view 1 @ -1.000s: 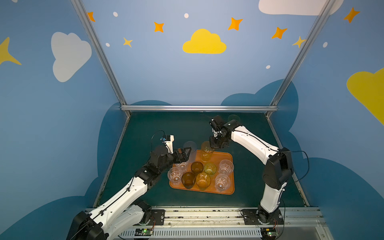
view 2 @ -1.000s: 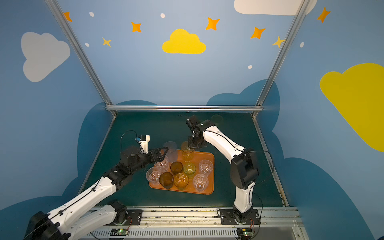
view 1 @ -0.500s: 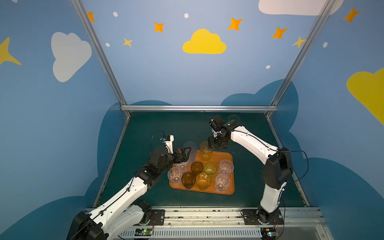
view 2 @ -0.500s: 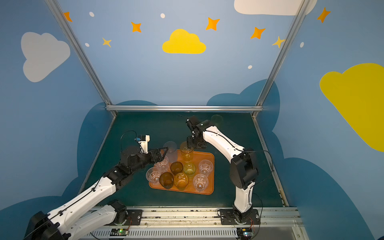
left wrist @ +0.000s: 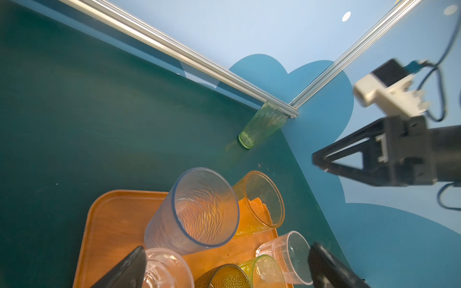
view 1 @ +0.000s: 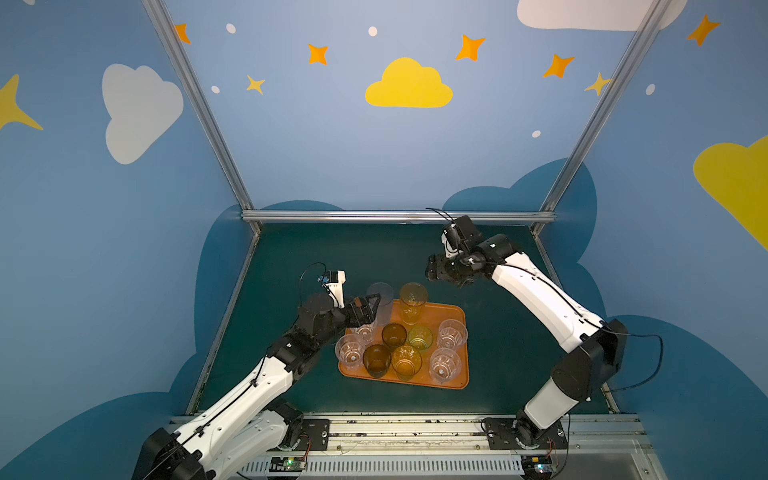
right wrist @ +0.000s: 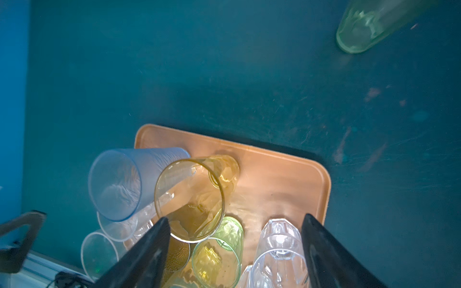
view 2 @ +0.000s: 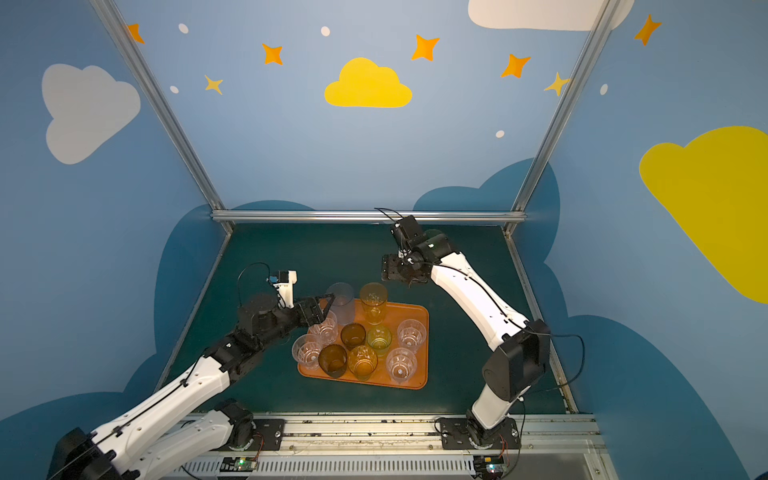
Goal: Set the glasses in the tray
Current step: 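Open the right gripper and raise it off the yellow glass, then move the right gripper to the green glass lying farther from the robot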
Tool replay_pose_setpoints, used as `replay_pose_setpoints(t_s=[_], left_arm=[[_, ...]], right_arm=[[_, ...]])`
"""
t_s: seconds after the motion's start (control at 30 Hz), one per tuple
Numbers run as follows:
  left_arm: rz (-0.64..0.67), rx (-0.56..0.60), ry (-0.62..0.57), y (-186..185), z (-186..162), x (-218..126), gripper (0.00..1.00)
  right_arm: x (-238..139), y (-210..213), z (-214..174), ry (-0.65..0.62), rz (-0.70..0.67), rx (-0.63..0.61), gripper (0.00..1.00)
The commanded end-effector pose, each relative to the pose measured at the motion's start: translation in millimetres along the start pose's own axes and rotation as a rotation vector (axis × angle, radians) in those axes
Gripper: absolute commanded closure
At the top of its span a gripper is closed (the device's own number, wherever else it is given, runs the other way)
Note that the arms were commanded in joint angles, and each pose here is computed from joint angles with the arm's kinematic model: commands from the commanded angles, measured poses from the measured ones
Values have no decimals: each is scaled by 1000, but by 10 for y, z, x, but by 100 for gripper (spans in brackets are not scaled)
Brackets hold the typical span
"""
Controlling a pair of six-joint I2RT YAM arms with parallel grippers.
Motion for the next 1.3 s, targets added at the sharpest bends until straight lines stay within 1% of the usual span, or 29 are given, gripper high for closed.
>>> replay_pose_setpoints(t_s=[0.0, 0.17, 0.33, 0.43, 0.6, 0.67, 0.7, 0.77, 0.9, 1.07, 1.13, 1.17, 1.27], left_arm=[[-22, 4, -14, -36, 18, -16, 0], [-29, 5, -9, -42, 7, -7, 0], [-37, 4, -1, -53, -7, 6, 0], [-46, 5, 1, -69, -3, 1, 0], [-99, 25, 6, -147, -14, -20, 0], [-119, 27, -6, -170, -4, -27, 0], [-148, 27, 13, -204, -35, -28, 0], [-162, 30, 27, -230, -48, -16, 0], [-199, 42, 64, -300, -81, 13, 0], [-230, 47, 84, -351, -115, 31, 0], [-239, 49, 80, -364, -117, 21, 0], [-243, 51, 75, -371, -114, 13, 0], [-242, 52, 67, -374, -106, -4, 0]], right_arm=[[-202, -90, 258, -108, 22, 40, 18], [-283, -482, 571, -211, 2, 158, 18], [-230, -898, 827, -285, -49, 257, 19], [-123, -1159, 934, -291, -121, 313, 21], [143, -1460, 1087, -265, -140, 395, 24], [250, -1566, 1131, -254, -148, 425, 27], [302, -1604, 1162, -252, -147, 437, 30], [414, -1676, 1203, -240, -145, 456, 34], [602, -1779, 1246, -206, -147, 483, 48], [844, -1809, 1251, -150, -107, 506, 50], [929, -1774, 1239, -119, -80, 513, 59], [967, -1772, 1224, -106, -78, 518, 62], [1062, -1779, 1193, -89, -82, 527, 62]])
Point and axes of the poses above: each gripper's point midway between its finger pads, its own x axis out along the fingers, its own y axis along the line the jaws close on, z = x × y, the point moved 3 cm from there along -x, back along the fingers, and after that the axes turned 6 degrees about -x, right-handed, at the moved point
